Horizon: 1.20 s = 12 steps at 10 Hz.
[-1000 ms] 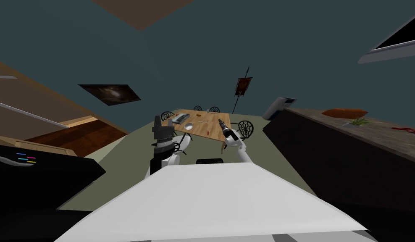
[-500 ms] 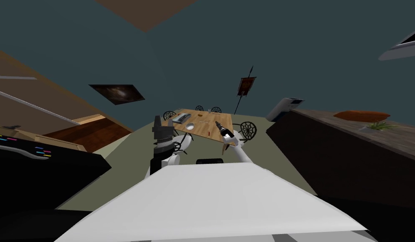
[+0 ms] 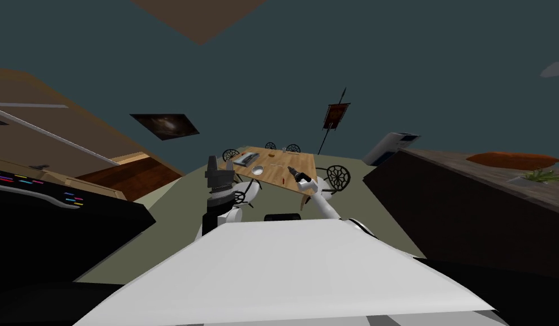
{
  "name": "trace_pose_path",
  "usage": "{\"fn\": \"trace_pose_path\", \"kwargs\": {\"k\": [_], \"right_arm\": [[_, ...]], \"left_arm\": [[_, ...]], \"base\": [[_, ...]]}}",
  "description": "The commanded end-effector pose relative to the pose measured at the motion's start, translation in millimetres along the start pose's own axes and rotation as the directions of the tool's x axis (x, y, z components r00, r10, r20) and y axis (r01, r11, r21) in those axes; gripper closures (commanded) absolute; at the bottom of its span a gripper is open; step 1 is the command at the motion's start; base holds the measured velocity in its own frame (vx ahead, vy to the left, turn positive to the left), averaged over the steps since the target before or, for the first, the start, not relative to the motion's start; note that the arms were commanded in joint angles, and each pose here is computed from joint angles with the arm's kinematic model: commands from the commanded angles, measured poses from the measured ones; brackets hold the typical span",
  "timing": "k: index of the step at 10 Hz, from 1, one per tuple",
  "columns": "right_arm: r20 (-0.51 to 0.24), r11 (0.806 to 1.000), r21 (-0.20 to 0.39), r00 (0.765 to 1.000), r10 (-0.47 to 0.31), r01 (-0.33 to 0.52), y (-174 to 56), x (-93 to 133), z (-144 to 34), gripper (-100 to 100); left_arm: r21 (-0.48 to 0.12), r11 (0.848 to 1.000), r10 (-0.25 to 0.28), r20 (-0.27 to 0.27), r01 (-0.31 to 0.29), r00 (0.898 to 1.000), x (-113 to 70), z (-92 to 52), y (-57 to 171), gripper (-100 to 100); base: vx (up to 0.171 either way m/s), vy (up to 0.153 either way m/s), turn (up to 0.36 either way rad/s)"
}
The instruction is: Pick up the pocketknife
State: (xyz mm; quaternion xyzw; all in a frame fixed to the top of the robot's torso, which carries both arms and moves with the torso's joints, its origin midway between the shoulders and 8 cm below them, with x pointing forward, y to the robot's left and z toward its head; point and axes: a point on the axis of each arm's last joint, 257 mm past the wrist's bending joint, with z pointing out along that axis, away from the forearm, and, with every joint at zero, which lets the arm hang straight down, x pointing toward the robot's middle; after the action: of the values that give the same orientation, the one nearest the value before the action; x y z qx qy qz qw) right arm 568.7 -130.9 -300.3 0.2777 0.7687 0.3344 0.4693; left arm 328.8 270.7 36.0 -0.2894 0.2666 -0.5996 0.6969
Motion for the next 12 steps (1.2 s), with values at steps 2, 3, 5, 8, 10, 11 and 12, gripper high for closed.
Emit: {"fn": "trace_pose_path", "kwargs": {"k": [2, 3, 5, 8, 10, 11, 12], "right_arm": [[-0.072, 0.996, 0.075, 0.997, -0.036, 0.041, -19.0, 20.0, 9.4, -100], [-0.11, 0.992, 0.096, 0.992, -0.068, 0.078, -20.9, 28.9, 15.8, -100], [-0.169, 0.982, 0.149, 0.981, -0.093, 0.118, -37.5, 43.7, 20.0, -100], [-0.242, 0.962, 0.217, 0.964, -0.11, 0.164, -59.6, 60.4, 20.2, -100], [-0.296, 0.944, 0.258, 0.947, -0.127, 0.207, -73.5, 71.3, 20.0, -100], [-0.337, 0.928, 0.28, 0.93, -0.146, 0.247, -80.9, 77.9, 20.5, -100], [-0.349, 0.922, 0.296, 0.927, -0.14, 0.25, -87.4, 80.5, 18.3, -100]], "left_arm": [[0.0, 1.0, 0.0, 0.0, 0.0, 1.0, 0.0, 0.0, 0.0, 0], [0.0, 1.0, 0.0, 0.0, 0.0, 1.0, 0.0, 0.0, 0.0, 0], [0.0, 1.0, 0.0, 0.0, 0.0, 1.0, 0.0, 0.0, 0.0, 0], [0.0, 1.0, 0.0, 0.0, 0.0, 1.0, 0.0, 0.0, 0.0, 0], [0.0, 1.0, 0.0, 0.0, 0.0, 1.0, 0.0, 0.0, 0.0, 0], [0.0, 1.0, 0.0, 0.0, 0.0, 1.0, 0.0, 0.0, 0.0, 0], [0.0, 1.0, 0.0, 0.0, 0.0, 1.0, 0.0, 0.0, 0.0, 0]], "base": [[0.029, 0.019, 0.054], [0.046, 0.021, 0.076], [0.037, 0.025, 0.048], [0.033, 0.029, 0.045], [0.035, 0.027, 0.044], [0.04, 0.033, 0.057], [0.031, 0.03, 0.03]]}}
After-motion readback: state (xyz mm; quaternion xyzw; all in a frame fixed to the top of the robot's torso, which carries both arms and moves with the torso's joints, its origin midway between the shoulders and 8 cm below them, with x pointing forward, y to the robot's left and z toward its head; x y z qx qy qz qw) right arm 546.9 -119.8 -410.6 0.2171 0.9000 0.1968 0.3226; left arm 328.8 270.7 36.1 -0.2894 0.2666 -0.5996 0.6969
